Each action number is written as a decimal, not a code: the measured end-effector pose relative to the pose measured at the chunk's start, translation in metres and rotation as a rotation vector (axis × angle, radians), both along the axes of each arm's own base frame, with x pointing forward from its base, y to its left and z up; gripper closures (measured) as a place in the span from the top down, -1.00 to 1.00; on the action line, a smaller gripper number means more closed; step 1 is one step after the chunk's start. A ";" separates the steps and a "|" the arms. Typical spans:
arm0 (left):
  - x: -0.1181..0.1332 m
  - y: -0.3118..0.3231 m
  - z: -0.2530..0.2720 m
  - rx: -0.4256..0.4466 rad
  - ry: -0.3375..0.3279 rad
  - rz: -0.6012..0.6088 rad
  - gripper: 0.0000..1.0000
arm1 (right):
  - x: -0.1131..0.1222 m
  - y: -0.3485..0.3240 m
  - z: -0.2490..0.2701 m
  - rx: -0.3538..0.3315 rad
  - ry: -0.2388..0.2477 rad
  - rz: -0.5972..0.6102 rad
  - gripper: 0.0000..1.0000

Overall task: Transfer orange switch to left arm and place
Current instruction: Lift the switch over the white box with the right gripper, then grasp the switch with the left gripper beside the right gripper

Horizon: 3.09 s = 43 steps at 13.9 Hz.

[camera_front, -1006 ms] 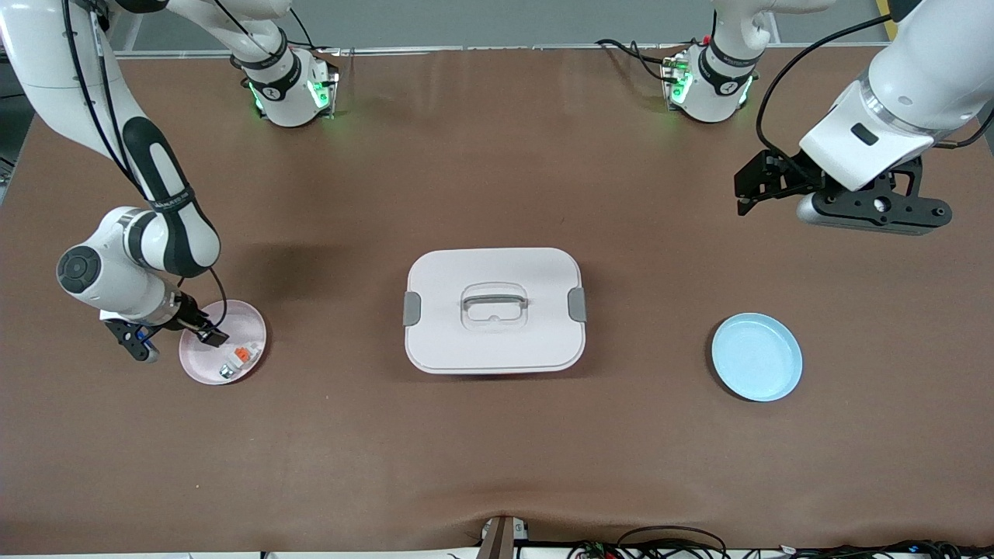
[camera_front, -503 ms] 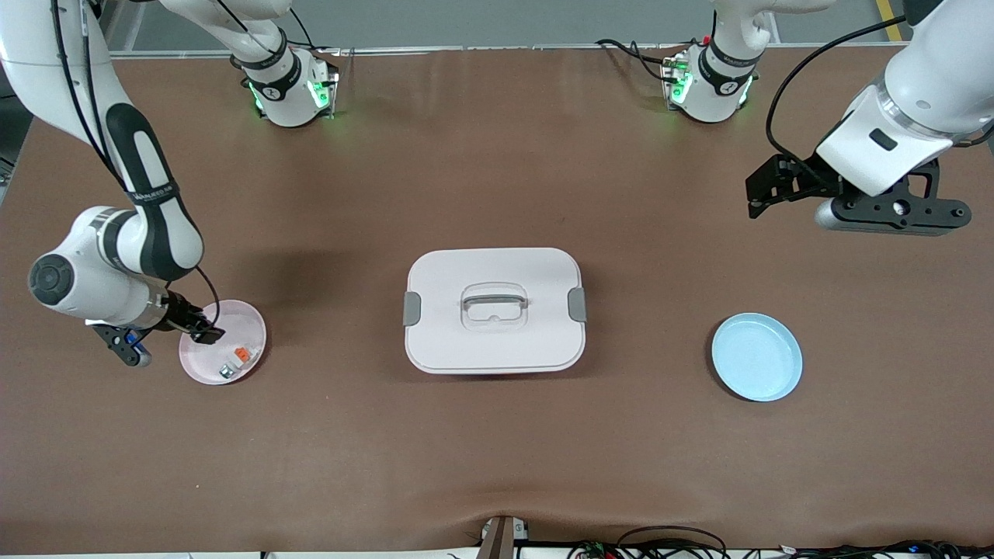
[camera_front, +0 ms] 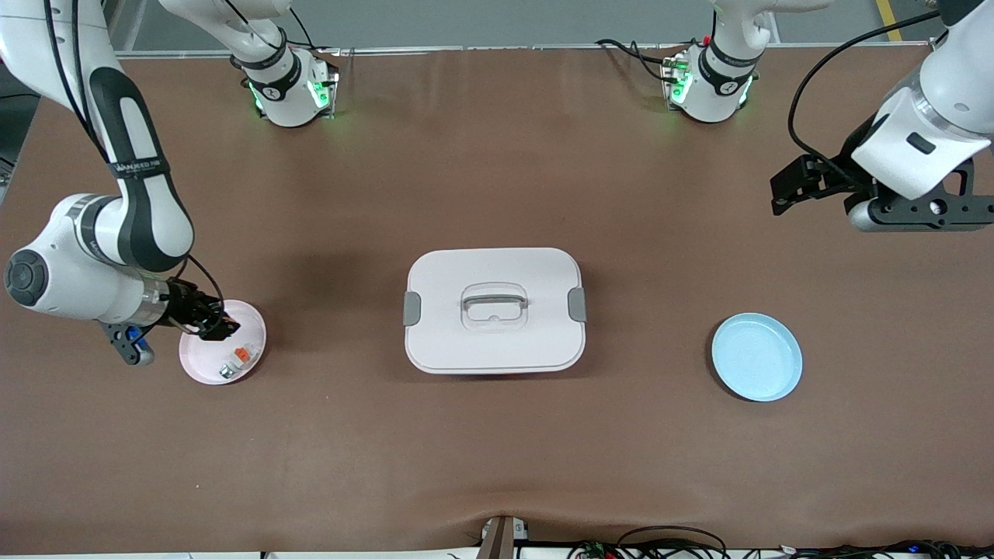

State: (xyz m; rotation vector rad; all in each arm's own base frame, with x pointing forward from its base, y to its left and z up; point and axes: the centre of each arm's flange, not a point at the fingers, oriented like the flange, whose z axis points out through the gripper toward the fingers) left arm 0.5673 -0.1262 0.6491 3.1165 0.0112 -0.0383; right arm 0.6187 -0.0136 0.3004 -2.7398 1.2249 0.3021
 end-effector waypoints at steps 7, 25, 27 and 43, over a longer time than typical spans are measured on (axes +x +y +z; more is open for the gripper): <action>-0.012 0.012 0.020 0.002 -0.021 0.019 1.00 | -0.008 0.160 0.057 0.090 0.019 -0.196 0.44; -0.017 -0.098 -0.032 -0.139 0.123 -0.115 1.00 | -0.032 0.374 0.191 0.336 0.106 -0.561 0.44; -0.008 -0.112 -0.038 -0.267 0.126 -0.082 1.00 | -0.036 0.393 0.194 0.342 0.116 -0.584 0.44; -0.007 -0.189 -0.103 -0.676 -0.106 0.115 1.00 | -0.040 0.489 0.222 0.440 0.139 -0.754 0.44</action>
